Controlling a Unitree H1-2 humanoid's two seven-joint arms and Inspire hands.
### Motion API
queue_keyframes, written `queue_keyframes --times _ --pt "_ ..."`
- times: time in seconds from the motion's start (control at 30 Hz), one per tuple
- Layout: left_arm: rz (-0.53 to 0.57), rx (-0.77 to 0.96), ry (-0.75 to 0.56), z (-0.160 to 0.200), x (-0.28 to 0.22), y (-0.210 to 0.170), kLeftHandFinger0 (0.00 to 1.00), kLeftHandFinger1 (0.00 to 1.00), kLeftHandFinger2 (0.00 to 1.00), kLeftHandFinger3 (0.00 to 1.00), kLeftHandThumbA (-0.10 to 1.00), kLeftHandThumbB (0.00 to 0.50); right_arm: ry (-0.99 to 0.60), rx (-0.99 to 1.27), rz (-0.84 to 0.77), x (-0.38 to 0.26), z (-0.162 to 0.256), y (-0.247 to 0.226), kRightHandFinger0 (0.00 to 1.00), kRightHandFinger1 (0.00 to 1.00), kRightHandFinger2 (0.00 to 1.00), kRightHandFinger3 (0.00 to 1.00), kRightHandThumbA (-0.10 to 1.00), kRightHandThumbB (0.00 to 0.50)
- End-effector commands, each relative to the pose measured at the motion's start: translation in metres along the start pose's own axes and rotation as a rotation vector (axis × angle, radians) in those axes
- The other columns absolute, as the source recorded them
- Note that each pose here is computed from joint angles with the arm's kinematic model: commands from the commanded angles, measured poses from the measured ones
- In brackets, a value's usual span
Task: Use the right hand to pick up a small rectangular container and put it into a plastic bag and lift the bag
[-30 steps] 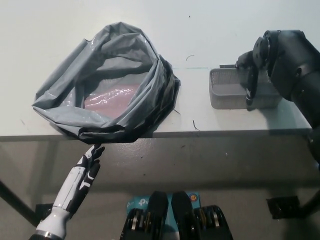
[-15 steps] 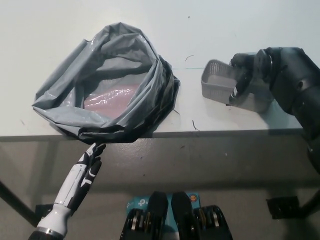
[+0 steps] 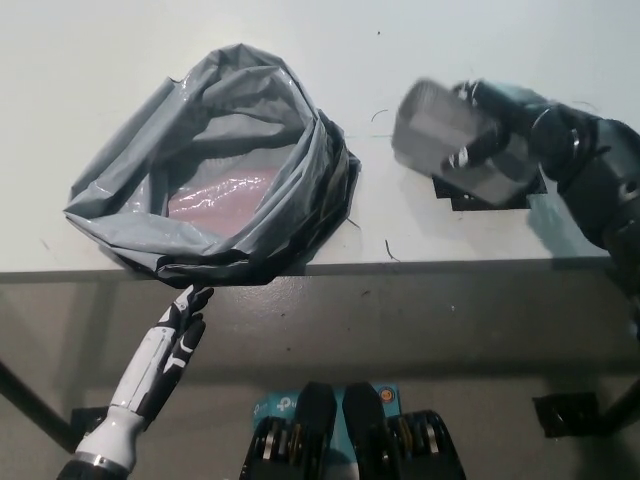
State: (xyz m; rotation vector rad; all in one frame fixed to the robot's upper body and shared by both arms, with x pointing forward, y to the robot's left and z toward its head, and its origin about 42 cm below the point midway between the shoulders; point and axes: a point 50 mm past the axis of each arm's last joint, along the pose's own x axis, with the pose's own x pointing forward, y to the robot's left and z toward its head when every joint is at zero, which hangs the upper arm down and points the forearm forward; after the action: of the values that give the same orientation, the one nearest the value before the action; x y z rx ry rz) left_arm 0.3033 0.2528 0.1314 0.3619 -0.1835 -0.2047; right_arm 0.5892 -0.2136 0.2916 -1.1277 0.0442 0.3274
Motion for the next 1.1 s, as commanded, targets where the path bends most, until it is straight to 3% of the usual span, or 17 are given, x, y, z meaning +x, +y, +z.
queue_keyframes --times 0.0,0.03,0.1,0.2,0.27,0.3,0.4,0.47,0.57,0.63,0.8,0.9,0.97,1.0,1.03,1.07 --pt "-0.024 0.044 -0.067 0.016 0.01 0.009 1.0 1.0 1.0 1.0 1.0 0.24 -0.19 0.322 -0.322 -0.008 0.033 -0.086 0.13 0.58 0.9 0.89 -0.1 0.148" --pt "-0.023 0.045 -0.065 0.017 0.01 0.009 1.0 1.0 1.0 1.0 1.0 0.249 -0.206 0.424 -0.358 -0.01 0.039 -0.098 0.1 0.53 0.85 0.82 -0.1 0.156" --pt "-0.024 0.048 -0.065 0.017 0.01 0.009 1.0 1.0 1.0 1.0 1.0 0.253 -0.232 0.507 -0.378 -0.011 0.043 -0.105 0.08 0.52 0.84 0.8 -0.1 0.16" --pt "-0.023 0.047 -0.064 0.016 0.01 0.009 1.0 1.0 1.0 1.0 1.0 0.263 -0.268 0.666 -0.422 -0.016 0.055 -0.13 0.1 0.55 0.89 0.85 -0.1 0.155" --pt "-0.023 0.049 -0.061 0.016 0.01 0.009 1.0 1.0 1.0 1.0 1.0 0.265 -0.29 0.725 -0.436 -0.019 0.06 -0.14 0.13 0.55 0.87 0.87 -0.1 0.158" --pt "-0.024 0.051 -0.06 0.016 0.01 0.009 1.0 1.0 1.0 1.0 1.0 0.269 -0.321 0.83 -0.425 -0.021 0.063 -0.148 0.07 0.49 0.84 0.88 -0.1 0.143" --pt "-0.029 0.054 -0.06 0.016 0.01 0.009 1.0 1.0 1.0 1.0 1.0 0.267 -0.411 0.971 -0.426 -0.027 0.073 -0.165 0.0 0.43 0.84 0.9 -0.1 0.168" --pt "-0.028 0.056 -0.054 0.015 0.01 0.009 1.0 1.0 1.0 1.0 1.0 0.278 -0.443 1.011 -0.421 -0.03 0.082 -0.174 0.01 0.43 0.86 0.92 -0.1 0.171" --pt "-0.031 0.057 -0.054 0.016 0.01 0.01 1.0 1.0 1.0 1.0 1.0 0.27 -0.474 1.03 -0.424 -0.035 0.105 -0.185 0.04 0.45 0.85 0.92 -0.1 0.183" --pt "-0.036 0.06 -0.053 0.016 0.01 0.009 1.0 1.0 1.0 1.0 1.0 0.265 -0.512 1.002 -0.409 -0.039 0.121 -0.191 0.0 0.43 0.81 0.92 -0.1 0.181" --pt "-0.057 0.07 -0.051 0.016 0.01 0.008 1.0 1.0 1.0 1.0 1.0 0.241 -0.594 0.836 -0.38 -0.044 0.17 -0.185 0.02 0.46 0.82 0.91 -0.1 0.14" --pt "-0.069 0.077 -0.061 0.016 0.01 0.008 1.0 1.0 1.0 1.0 1.0 0.224 -0.618 0.738 -0.369 -0.044 0.204 -0.174 0.09 0.47 0.81 0.89 -0.1 0.158" --pt "-0.071 0.078 -0.063 0.016 0.01 0.008 1.0 1.0 1.0 1.0 1.0 0.223 -0.624 0.723 -0.365 -0.044 0.213 -0.17 0.09 0.49 0.82 0.87 -0.1 0.159" --pt "-0.075 0.08 -0.058 0.017 0.01 0.007 1.0 1.0 1.0 1.0 1.0 0.236 -0.637 0.704 -0.325 -0.044 0.232 -0.162 0.05 0.54 0.88 0.9 -0.1 0.16" --pt "-0.079 0.084 -0.056 0.017 0.01 0.006 1.0 1.0 1.0 1.0 1.0 0.237 -0.64 0.651 -0.304 -0.043 0.251 -0.151 0.09 0.59 0.89 0.9 -0.1 0.169" --pt "-0.08 0.085 -0.056 0.017 0.01 0.006 1.0 1.0 1.0 1.0 1.0 0.237 -0.64 0.629 -0.303 -0.042 0.256 -0.147 0.1 0.54 0.87 0.91 -0.1 0.17"
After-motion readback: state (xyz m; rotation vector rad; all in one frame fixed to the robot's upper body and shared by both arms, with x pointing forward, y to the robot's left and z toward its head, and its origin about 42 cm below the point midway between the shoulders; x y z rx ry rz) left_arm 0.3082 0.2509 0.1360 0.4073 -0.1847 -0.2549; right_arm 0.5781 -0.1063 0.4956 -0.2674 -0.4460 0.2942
